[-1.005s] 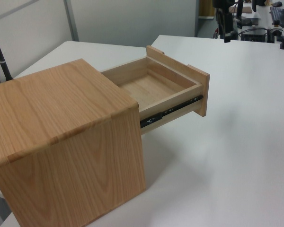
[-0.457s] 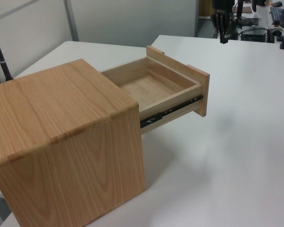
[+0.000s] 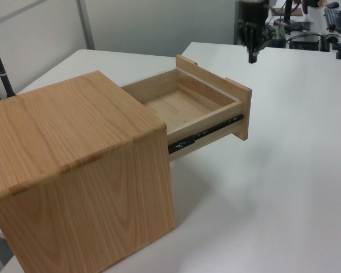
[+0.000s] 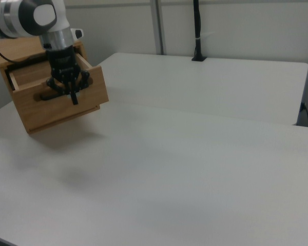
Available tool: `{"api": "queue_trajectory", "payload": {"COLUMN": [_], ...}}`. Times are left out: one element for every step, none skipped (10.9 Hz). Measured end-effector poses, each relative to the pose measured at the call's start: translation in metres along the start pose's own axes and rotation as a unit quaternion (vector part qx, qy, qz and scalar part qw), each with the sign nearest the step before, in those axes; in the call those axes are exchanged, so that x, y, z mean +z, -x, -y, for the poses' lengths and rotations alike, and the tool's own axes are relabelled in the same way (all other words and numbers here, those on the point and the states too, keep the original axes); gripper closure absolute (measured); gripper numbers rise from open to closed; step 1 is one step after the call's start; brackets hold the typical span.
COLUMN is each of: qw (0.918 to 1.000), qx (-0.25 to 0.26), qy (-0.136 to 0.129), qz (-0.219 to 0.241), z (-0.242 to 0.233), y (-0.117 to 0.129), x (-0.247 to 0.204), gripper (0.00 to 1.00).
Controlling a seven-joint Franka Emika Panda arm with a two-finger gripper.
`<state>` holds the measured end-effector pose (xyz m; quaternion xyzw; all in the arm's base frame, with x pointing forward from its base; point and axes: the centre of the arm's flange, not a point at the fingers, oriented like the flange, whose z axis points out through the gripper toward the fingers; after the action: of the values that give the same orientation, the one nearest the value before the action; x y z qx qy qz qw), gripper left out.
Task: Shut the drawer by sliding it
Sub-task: 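Push the drawer front with the gripper into the wooden cabinet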
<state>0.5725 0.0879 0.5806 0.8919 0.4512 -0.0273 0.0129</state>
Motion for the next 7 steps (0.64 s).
{"api": "queue_trajectory", "payload": {"qw": [0.9999,0.9998,0.9995,0.9992,0.9987,0.9980,0.9974], "qx": [-0.010,-0.019,-0.029,-0.038,-0.048,-0.055,-0.059], "qy": [0.002,0.001,0.003,0.010,0.020,0.030,0.038], "qz": [0.004,0.008,0.011,0.008,-0.001,-0.011,-0.017], "z": [-0.001,-0.001,0.001,0.003,0.008,0.013,0.018], "y": [-0.019,-0.036,-0.053,-0.070,-0.085,-0.098,-0.110], "x": [0.011,0.020,0.027,0.028,0.025,0.021,0.019], "gripper": [0.99,1.00,1.00,1.00,1.00,1.00,1.00]}}
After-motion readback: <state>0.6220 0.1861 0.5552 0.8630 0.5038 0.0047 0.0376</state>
